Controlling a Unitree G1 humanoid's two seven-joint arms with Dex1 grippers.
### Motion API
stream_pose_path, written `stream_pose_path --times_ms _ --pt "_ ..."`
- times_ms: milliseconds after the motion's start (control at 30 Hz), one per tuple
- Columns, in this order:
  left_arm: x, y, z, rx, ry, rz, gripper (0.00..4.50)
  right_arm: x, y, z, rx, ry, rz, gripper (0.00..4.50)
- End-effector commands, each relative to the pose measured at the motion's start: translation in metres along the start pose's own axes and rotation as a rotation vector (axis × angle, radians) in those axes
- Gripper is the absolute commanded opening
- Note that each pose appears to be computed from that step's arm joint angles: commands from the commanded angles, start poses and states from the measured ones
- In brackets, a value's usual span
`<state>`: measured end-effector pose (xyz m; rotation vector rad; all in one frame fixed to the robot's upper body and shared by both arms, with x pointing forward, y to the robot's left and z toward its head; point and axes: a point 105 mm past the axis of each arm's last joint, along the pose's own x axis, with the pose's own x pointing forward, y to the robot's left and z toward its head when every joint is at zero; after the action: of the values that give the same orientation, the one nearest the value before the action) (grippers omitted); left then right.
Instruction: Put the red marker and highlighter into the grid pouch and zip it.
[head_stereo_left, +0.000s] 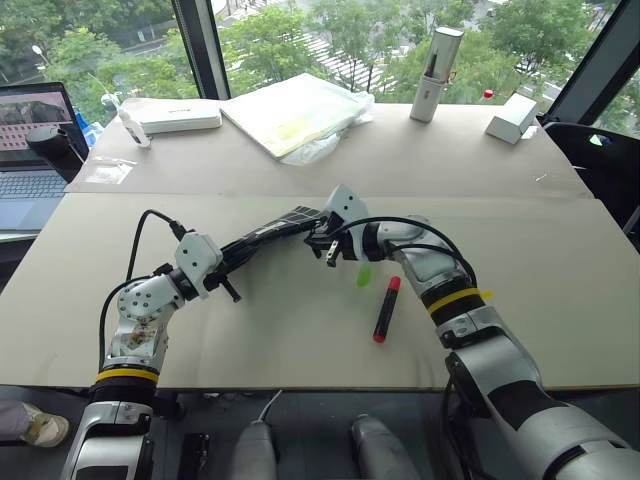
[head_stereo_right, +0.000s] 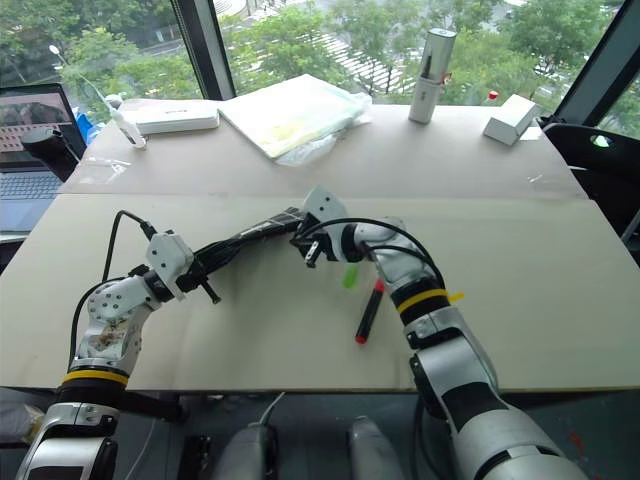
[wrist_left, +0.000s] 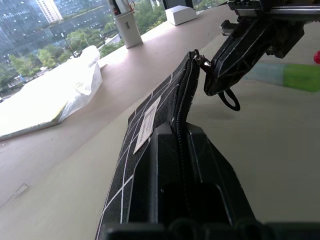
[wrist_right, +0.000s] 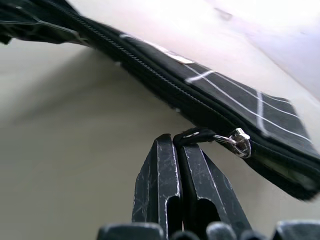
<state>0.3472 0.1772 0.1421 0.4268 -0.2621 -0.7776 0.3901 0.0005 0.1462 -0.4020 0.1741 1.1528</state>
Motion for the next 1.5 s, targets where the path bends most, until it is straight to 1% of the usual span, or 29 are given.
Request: stream_pose_path --times_ms 33,167,233,433,533,600,633,667,700,733,800,833,867,900,1000,1100,1167,1233,1300,1333,1367,1400,1433,1467,1500 --pt "0.005 0.003 0.009 0.018 -0.027 0.005 0.0 0.01 0.018 0.029 -0.082 -0.059 0.055 0.06" --pt "0.008 0.004 0.011 0.02 -0.033 -0.002 0.0 0.023 0.024 0.052 -0.105 -0.098 0.066 0.06" --pt "0.008 0.005 0.011 0.021 -0.033 -0.004 0.0 0.026 0.027 0.059 -0.114 -0.108 0.081 0.06" --pt "0.009 0.006 0.011 0.021 -0.033 -0.007 0.0 0.038 0.049 0.064 -0.133 -0.109 0.161 0.06" --pt "0.01 0.006 0.012 0.021 -0.036 -0.009 0.0 0.042 0.051 0.06 -0.123 -0.103 0.156 0.06" --pt "0.01 0.006 0.012 0.021 -0.037 -0.01 0.0 0.041 0.047 0.057 -0.104 -0.107 0.139 0.67" --pt "0.01 0.006 0.012 0.021 -0.037 -0.01 0.0 0.04 0.045 0.057 -0.092 -0.109 0.134 0.79" --pt "0.011 0.006 0.012 0.021 -0.037 -0.01 0.0 0.039 0.044 0.056 -0.085 -0.11 0.132 1.28" --pt "0.011 0.007 0.012 0.021 -0.036 -0.01 0.0 0.037 0.042 0.057 -0.077 -0.116 0.126 1.37" --pt "0.011 0.007 0.012 0.02 -0.036 -0.01 0.0 0.035 0.042 0.057 -0.077 -0.118 0.131 1.84" --pt "0.011 0.007 0.012 0.02 -0.037 -0.01 0.0 0.031 0.038 0.055 -0.072 -0.116 0.118 2.52" --pt "0.011 0.007 0.012 0.019 -0.037 -0.011 0.0 0.028 0.035 0.055 -0.046 -0.117 0.114 2.77" --pt "0.011 0.006 0.012 0.019 -0.038 -0.011 0.0 0.023 0.032 0.055 -0.034 -0.119 0.116 3.2" --pt "0.011 0.006 0.012 0.018 -0.04 -0.012 0.0 0.016 0.03 0.054 -0.02 -0.121 0.119 3.48" --pt "0.012 0.005 0.013 0.016 -0.042 -0.015 0.0 -0.015 0.035 0.053 -0.006 -0.145 0.194 3.48" --pt "0.012 0.003 0.011 0.01 -0.039 -0.016 0.0 -0.062 0.059 0.053 -0.057 -0.186 0.308 3.48" --pt "0.012 0.002 0.009 0.007 -0.038 -0.018 0.0 -0.082 0.069 0.047 -0.085 -0.181 0.316 3.48" --pt "0.012 0.0 0.009 0.005 -0.039 -0.019 0.0 -0.094 0.068 0.034 -0.062 -0.142 0.261 3.48" --pt "0.013 -0.001 0.009 0.001 -0.041 -0.018 0.0 -0.105 0.056 0.017 -0.012 -0.079 0.126 3.48" --pt "0.013 -0.001 0.008 -0.001 -0.042 -0.018 0.0 -0.111 0.045 0.008 0.027 -0.047 0.011 3.48" --pt "0.013 -0.002 0.008 -0.002 -0.042 -0.019 0.0 -0.116 0.038 0.003 0.054 -0.027 -0.065 3.48" --pt "0.013 -0.002 0.007 -0.004 -0.041 -0.02 0.0 -0.122 0.023 -0.002 0.109 -0.016 -0.195 3.48" --pt "0.013 -0.003 0.007 -0.004 -0.041 -0.021 0.0 -0.128 0.014 -0.006 0.148 -0.008 -0.283 3.48" --pt "0.012 -0.003 0.006 -0.007 -0.039 -0.022 0.0 -0.136 0.007 -0.006 0.211 -0.025 -0.389 3.48" --pt "0.012 -0.004 0.005 -0.009 -0.038 -0.023 0.0 -0.143 0.003 -0.006 0.257 -0.035 -0.459 3.48"
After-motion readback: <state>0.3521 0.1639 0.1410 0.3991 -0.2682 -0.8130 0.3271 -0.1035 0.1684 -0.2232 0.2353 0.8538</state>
